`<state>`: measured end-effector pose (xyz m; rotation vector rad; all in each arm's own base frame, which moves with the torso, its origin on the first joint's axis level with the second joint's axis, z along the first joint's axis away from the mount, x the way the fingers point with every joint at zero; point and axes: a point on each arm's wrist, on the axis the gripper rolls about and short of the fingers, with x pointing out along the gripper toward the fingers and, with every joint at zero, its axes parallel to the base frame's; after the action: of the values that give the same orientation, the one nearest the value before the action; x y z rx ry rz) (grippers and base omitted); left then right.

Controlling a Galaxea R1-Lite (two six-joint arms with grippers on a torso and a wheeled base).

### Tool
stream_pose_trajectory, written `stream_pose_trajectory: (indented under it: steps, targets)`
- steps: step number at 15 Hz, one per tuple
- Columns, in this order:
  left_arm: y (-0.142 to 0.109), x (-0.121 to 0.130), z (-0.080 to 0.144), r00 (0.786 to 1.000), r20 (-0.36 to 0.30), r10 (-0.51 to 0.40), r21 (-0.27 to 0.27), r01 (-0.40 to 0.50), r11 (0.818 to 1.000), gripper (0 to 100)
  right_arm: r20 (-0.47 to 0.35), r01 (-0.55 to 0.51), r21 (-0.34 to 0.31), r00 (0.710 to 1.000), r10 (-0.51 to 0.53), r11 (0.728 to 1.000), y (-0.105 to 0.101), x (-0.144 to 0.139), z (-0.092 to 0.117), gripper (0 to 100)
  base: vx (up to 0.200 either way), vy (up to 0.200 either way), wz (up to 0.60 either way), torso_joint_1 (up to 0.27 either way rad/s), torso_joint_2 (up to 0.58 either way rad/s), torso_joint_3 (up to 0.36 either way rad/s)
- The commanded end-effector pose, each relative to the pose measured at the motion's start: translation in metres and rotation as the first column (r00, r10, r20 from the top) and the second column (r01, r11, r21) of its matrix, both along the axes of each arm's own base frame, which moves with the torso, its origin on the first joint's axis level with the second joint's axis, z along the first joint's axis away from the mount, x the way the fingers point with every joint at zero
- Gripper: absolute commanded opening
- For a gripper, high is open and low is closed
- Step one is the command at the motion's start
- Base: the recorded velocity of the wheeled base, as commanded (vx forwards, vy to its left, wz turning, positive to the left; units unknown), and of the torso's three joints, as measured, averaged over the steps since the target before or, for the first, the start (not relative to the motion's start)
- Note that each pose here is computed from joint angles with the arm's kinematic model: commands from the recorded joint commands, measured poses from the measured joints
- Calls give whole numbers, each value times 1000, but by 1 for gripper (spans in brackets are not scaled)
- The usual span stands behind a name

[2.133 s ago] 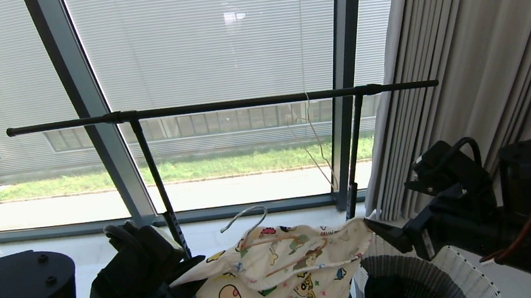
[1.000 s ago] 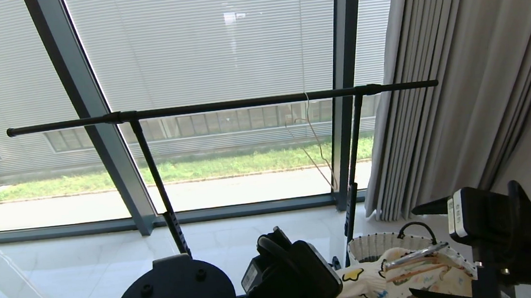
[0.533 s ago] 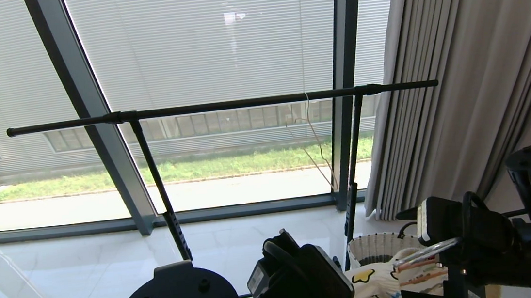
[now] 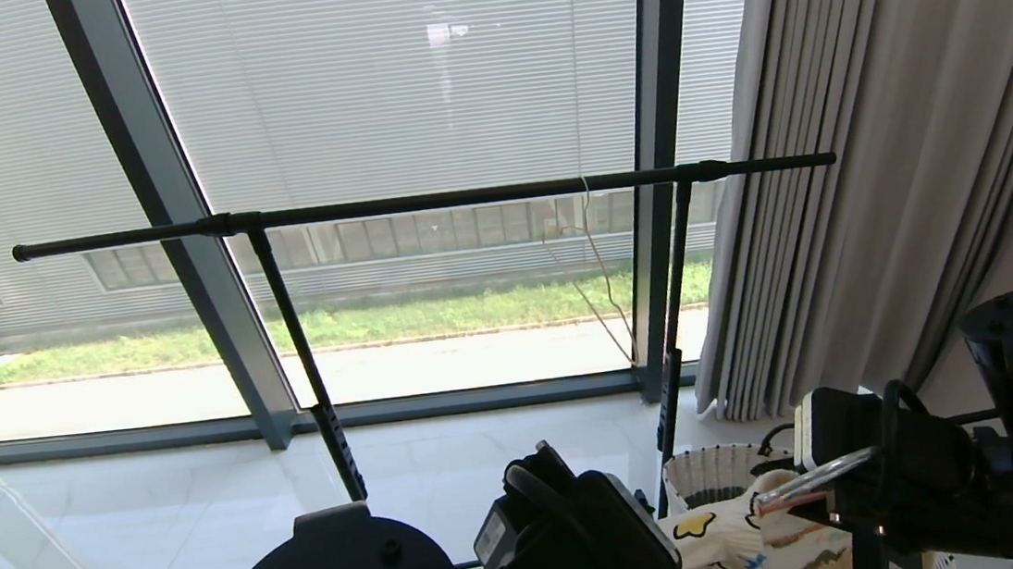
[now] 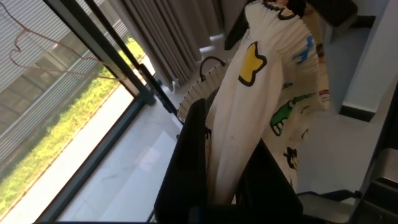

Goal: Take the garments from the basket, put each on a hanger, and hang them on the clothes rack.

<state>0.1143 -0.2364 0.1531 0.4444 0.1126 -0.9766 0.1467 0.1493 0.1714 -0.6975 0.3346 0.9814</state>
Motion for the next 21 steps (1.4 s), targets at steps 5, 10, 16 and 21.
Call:
stream_pose_trajectory:
  steps: [5, 10, 16, 21]
  targets:
    - [-1, -6, 0, 1000, -8, -20, -4, 20, 1000, 100, 78, -25, 35, 997, 22, 999, -11, -11, 10, 0, 0, 0, 0, 0, 0, 0]
    - [10, 13, 0, 990, 12, 137, 3, -137, 991, 100, 258, -93, 38, 963, 80, 995, -29, -30, 11, 0, 0, 0, 0, 0, 0, 0]
    - [81, 50, -14, 911, -35, 412, 39, -411, 911, 100, 310, -87, 93, 949, 54, 992, -49, -33, 20, 0, 0, 0, 0, 0, 0, 0]
    - [102, 53, -33, 910, -130, 395, 82, -387, 918, 100, 321, -118, 119, 944, 75, 986, -51, -36, 24, 0, 0, 0, 0, 0, 0, 0]
